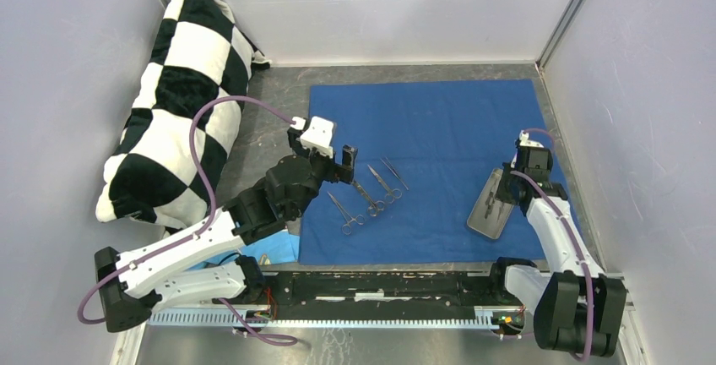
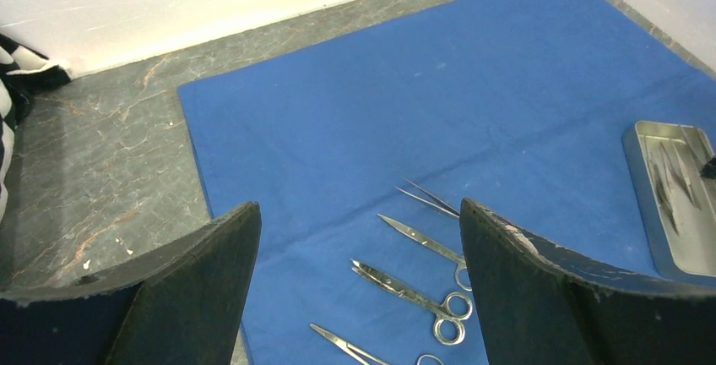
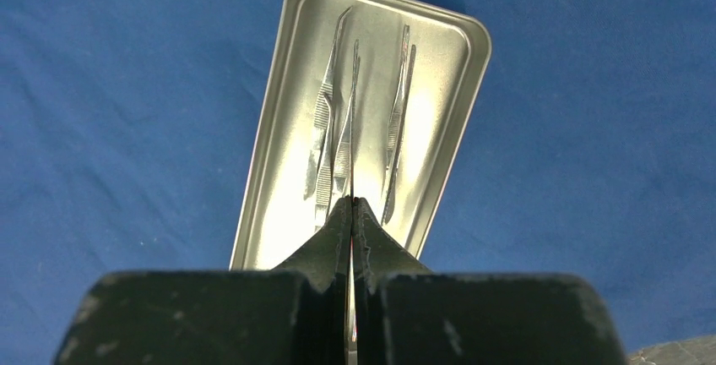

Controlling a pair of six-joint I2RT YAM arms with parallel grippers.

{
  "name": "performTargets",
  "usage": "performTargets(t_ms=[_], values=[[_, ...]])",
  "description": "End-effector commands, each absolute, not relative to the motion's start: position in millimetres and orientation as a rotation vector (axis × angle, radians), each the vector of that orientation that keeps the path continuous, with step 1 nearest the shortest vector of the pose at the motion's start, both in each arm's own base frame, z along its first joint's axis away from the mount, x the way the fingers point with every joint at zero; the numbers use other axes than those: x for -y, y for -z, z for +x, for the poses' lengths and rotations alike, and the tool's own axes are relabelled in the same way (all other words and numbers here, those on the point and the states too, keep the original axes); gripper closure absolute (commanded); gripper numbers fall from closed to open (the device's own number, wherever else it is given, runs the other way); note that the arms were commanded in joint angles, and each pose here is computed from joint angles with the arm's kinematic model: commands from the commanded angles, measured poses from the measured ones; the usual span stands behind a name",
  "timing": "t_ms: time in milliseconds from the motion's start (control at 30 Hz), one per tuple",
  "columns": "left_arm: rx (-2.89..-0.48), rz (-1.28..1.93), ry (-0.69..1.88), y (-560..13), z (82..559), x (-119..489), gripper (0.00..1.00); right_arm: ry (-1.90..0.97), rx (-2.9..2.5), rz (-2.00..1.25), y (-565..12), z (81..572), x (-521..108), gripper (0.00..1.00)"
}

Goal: Open and lay out the surgical kit
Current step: Pick up the medical item from the container, then place the medical item in the surgical kit.

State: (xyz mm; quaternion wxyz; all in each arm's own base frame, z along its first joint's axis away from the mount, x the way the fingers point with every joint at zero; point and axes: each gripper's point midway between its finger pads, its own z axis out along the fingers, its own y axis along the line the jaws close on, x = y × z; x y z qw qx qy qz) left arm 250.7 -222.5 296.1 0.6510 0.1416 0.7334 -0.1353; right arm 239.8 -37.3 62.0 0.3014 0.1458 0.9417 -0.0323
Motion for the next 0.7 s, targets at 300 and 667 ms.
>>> performTargets(t_ms=[300, 667], values=[[-1.675, 0.303, 0.513, -332.5, 247.2, 261.1, 0.00, 0.011, -2.399, 0.283, -80.6, 239.7, 26.2, 1.00], [-1.472, 0.265, 0.453, -421.4, 276.9, 265.6, 0.00, -0.360, -2.168, -0.063, -124.3, 254.8, -35.0, 1.00]])
